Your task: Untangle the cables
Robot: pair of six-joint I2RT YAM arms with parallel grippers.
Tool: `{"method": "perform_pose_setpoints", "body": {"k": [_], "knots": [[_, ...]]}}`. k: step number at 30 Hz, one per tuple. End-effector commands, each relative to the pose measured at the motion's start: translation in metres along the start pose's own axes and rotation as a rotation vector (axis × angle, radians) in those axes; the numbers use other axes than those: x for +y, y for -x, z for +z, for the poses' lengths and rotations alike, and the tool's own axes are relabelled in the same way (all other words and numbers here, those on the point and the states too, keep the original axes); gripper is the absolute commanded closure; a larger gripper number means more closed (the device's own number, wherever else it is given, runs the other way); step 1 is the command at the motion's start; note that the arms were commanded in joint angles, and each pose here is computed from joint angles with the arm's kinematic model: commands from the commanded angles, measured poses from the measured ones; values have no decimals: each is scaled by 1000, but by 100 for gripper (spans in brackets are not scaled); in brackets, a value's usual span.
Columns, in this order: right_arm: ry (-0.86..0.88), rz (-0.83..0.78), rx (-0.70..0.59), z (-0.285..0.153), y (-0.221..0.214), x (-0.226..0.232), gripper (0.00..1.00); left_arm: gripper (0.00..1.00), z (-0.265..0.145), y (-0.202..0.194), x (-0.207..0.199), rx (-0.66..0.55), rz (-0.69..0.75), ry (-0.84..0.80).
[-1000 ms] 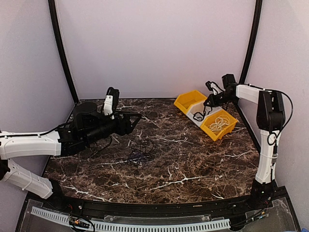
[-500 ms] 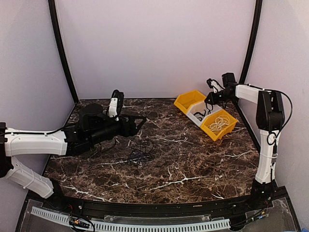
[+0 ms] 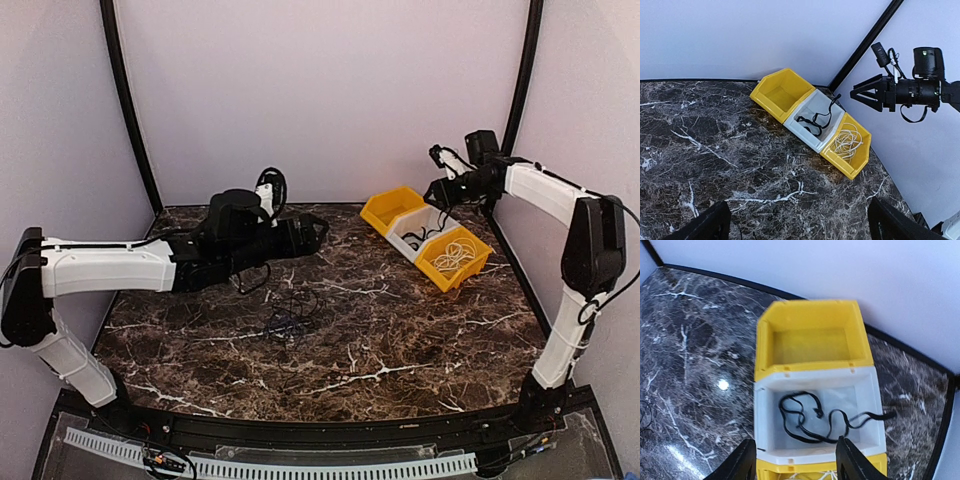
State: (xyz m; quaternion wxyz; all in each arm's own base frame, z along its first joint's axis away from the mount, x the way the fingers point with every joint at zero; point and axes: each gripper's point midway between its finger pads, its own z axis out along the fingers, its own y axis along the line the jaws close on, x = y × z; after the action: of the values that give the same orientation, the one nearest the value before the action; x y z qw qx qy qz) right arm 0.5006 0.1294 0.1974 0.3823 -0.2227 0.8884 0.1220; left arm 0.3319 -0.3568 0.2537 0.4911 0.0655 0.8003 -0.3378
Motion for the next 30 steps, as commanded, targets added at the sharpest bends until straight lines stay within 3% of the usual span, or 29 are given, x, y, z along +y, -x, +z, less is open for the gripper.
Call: {"method": "perform_pose_setpoints", "body": {"k": [1, 3, 6, 9, 13, 16, 21, 26, 30], "knots": [[89, -198, 9, 22, 5, 76, 44, 1, 12, 13, -3, -123, -43, 47], [127, -211, 19, 38, 7, 99, 44, 1, 20, 15, 1, -138, -61, 112], [134, -217, 57, 47, 9, 112, 44, 1, 26, 4, 7, -70, -69, 180], [86, -229, 23, 33, 11, 101, 44, 1, 21, -6, 6, -36, -57, 162], [234, -229, 1, 3, -7, 119, 45, 1, 1, -15, 10, -52, -5, 92], [381, -278, -20, -19, -26, 151, 45, 1, -16, -24, 42, -65, 10, 211], [451, -340, -85, -53, -39, 178, 45, 1, -44, -41, 89, -14, 89, 421], [439, -383, -156, -79, -36, 183, 44, 1, -53, -49, 79, 25, 177, 316], [531, -461, -125, -68, -55, 202, 44, 3, -65, -38, 69, -25, 139, 245]]}}
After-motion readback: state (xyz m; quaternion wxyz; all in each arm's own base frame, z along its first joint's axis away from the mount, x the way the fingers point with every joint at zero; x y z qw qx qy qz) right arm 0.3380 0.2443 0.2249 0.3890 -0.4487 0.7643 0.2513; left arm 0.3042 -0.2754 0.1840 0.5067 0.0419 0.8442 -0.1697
